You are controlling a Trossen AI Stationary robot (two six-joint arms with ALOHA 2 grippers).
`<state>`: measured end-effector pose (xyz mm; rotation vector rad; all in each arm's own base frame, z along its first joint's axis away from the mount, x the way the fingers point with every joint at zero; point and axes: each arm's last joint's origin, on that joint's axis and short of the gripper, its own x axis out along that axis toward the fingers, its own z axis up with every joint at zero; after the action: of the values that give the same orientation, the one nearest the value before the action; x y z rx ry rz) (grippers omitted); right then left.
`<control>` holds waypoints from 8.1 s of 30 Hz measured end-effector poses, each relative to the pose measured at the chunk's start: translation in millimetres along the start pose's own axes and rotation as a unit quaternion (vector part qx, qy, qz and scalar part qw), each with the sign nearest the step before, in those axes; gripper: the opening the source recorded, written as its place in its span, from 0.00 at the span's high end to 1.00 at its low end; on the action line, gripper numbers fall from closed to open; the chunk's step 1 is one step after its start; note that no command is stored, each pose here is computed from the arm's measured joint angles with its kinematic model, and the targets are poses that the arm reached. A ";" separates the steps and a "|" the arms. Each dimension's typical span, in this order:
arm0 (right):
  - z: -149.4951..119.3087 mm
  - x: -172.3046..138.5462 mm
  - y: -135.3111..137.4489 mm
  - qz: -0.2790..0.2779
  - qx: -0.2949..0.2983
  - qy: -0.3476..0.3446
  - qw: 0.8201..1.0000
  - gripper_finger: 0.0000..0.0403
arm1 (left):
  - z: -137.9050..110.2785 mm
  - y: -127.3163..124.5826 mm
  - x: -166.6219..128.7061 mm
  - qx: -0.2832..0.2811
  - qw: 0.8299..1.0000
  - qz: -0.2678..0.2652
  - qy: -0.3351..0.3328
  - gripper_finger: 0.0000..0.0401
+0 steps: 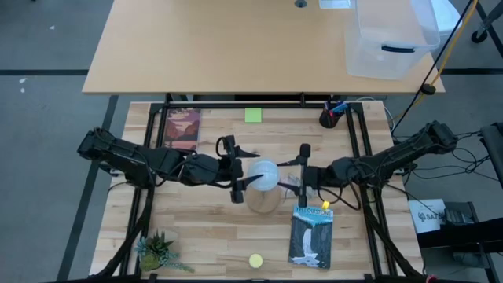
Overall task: Screw lightbulb
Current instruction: Insert the white lightbulb into the brown lamp
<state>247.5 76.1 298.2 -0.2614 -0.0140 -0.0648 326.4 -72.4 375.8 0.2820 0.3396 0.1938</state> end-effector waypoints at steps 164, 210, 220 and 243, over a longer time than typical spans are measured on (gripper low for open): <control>5.8 -14.1 10.0 -0.108 -0.092 0.045 0.989 1.00 | -57.9 -29.2 -24.8 -0.095 0.990 0.000 -0.104 1.00; 9.3 -20.4 15.3 -0.162 -0.111 0.062 0.979 1.00 | -51.0 -31.0 -50.2 -0.052 0.993 0.009 -0.108 1.00; 12.6 -15.8 6.4 -0.164 -0.119 0.040 0.979 1.00 | -55.3 -36.9 -29.6 -0.056 0.992 -0.011 -0.114 1.00; 11.4 -16.4 10.6 -0.125 -0.108 0.033 0.986 1.00 | -58.7 -18.4 -16.6 -0.072 0.992 0.001 -0.106 1.00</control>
<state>231.7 90.3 306.1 -0.4741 0.0267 -0.3256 292.9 -79.6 322.1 0.1579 0.1130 0.1868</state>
